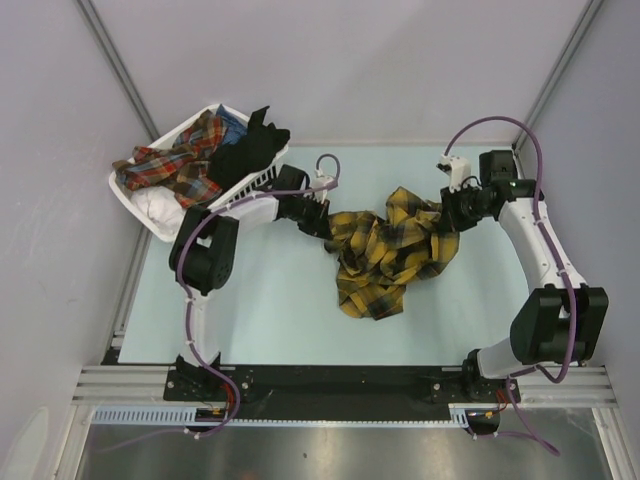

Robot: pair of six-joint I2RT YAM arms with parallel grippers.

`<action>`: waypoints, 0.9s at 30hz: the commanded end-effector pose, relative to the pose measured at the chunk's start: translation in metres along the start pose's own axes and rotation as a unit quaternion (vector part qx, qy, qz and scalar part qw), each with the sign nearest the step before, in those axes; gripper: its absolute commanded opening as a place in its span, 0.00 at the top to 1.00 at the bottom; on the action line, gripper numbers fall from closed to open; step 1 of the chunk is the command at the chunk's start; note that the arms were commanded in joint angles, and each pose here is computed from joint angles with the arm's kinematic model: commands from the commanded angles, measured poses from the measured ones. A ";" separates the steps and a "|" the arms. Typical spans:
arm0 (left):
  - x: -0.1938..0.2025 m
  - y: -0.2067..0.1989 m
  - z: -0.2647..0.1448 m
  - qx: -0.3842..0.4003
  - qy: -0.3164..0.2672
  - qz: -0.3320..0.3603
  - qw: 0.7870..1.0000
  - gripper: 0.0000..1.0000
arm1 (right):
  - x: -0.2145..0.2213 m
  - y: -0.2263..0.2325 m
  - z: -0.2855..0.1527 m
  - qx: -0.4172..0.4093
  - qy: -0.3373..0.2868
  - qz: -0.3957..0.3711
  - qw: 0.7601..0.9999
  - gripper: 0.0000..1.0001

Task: Fold and stack the long sleeve shirts
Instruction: Flatten the shirt out

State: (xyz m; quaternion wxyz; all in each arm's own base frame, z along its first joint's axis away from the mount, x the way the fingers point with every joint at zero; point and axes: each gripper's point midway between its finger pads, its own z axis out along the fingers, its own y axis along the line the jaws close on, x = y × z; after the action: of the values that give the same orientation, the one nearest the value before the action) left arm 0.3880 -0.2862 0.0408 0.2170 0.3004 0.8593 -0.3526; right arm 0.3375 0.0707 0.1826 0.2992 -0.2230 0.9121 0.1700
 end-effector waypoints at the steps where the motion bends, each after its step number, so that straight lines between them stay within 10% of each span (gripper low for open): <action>1: -0.087 -0.031 -0.072 0.027 -0.101 0.032 0.994 1.00 | 0.021 -0.003 -0.014 0.010 0.001 -0.012 1.000 1.00; 5: -0.199 -0.086 -0.193 -0.012 -0.251 0.131 0.959 1.00 | 0.005 0.008 -0.005 -0.013 -0.053 -0.024 0.998 0.94; 6: -0.208 -0.099 -0.209 -0.013 -0.261 0.144 0.955 1.00 | -0.005 0.027 0.001 -0.039 -0.064 -0.045 0.996 0.83; 8: -0.246 -0.139 -0.260 -0.020 -0.315 0.200 0.927 1.00 | -0.036 0.036 -0.005 -0.042 -0.103 -0.067 0.992 0.25; 10: -0.260 -0.171 -0.281 -0.005 -0.336 0.231 0.913 1.00 | -0.064 0.032 -0.019 -0.030 -0.136 -0.075 0.987 0.01; 18: -0.274 -0.264 -0.281 -0.025 -0.369 0.338 0.865 1.00 | -0.218 0.054 -0.152 -0.055 -0.375 -0.124 0.917 0.00; 27: -0.256 -0.321 -0.279 0.084 -0.373 0.402 0.832 1.00 | -0.218 0.148 -0.150 -0.135 -0.418 -0.285 0.852 0.00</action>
State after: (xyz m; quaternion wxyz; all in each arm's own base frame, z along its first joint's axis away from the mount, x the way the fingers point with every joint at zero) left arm 0.3321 -0.3555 0.5081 0.6109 0.4516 0.5383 -0.3648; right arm 0.3725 0.1692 0.4564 0.6384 -0.3332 0.6334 0.2831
